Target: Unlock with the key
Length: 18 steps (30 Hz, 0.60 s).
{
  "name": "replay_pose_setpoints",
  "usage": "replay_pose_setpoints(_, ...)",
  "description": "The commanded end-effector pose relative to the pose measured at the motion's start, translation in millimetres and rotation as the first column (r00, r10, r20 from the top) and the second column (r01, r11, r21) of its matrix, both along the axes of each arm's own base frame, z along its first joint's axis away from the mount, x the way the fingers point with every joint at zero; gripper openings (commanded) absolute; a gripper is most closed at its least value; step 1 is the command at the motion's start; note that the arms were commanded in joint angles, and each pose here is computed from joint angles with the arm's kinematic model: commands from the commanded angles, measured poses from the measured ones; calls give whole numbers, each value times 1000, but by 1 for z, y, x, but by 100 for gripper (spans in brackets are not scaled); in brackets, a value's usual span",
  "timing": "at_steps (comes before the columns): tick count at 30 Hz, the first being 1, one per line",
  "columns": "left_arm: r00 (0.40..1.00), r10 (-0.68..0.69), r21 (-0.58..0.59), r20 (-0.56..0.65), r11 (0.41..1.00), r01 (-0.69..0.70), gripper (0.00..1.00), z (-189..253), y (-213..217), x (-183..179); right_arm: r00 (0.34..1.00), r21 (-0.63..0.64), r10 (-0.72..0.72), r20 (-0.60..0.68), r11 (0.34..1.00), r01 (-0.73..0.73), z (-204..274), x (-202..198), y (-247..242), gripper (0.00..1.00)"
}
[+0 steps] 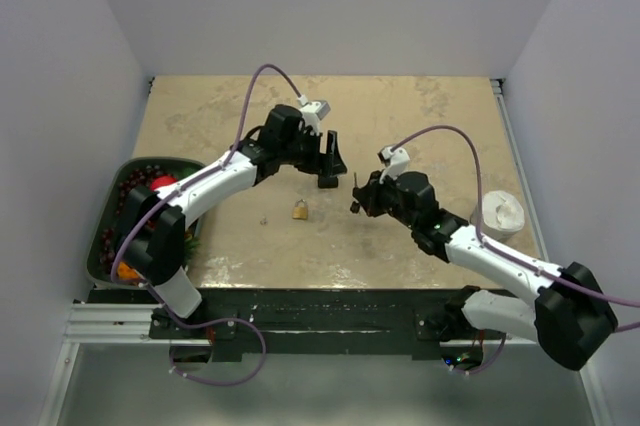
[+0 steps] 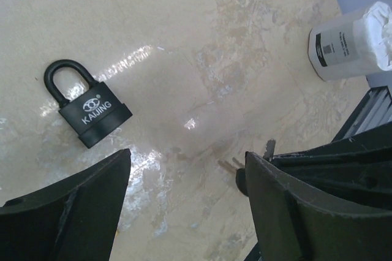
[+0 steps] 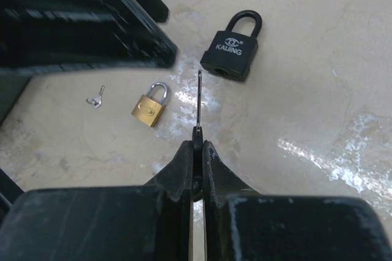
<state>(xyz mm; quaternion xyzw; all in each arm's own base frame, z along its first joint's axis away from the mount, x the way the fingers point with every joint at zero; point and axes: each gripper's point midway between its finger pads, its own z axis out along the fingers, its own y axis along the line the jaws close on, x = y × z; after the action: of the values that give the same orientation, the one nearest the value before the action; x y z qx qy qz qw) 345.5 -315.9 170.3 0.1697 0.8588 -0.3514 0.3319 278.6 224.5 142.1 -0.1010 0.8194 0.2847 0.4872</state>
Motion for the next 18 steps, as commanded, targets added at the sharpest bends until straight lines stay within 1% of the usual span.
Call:
replay_pose_setpoints(1,999,43,-97,2,994,-43,79,18,-31,-12,992,-94,-94,86,990,102,18,16,6,0)
replay_pose_setpoints(2,998,63,-90,-7,994,-63,79,15,-32,-11,987,-103,-126,95,985,136,21,20,4,0)
replay_pose_setpoints(4,995,83,-100,-47,991,-87,78,8,-34,-13,986,-112,-143,82,982,152,15,19,7,0)
replay_pose_setpoints(7,993,107,-105,-49,988,-111,78,4,-37,-18,981,-119,-178,73,976,185,9,23,6,0)
replay_pose_setpoints(9,992,122,-103,-41,987,-126,78,1,-40,-18,980,-123,-183,73,974,191,9,24,8,0)
replay_pose_setpoints(12,991,118,-81,-62,989,-123,78,-12,-44,-21,977,-136,-201,75,968,209,7,27,9,0)
replay_pose_setpoints(18,984,163,-60,-74,984,-168,78,-27,-42,-15,975,-140,-198,96,968,210,11,25,12,0)
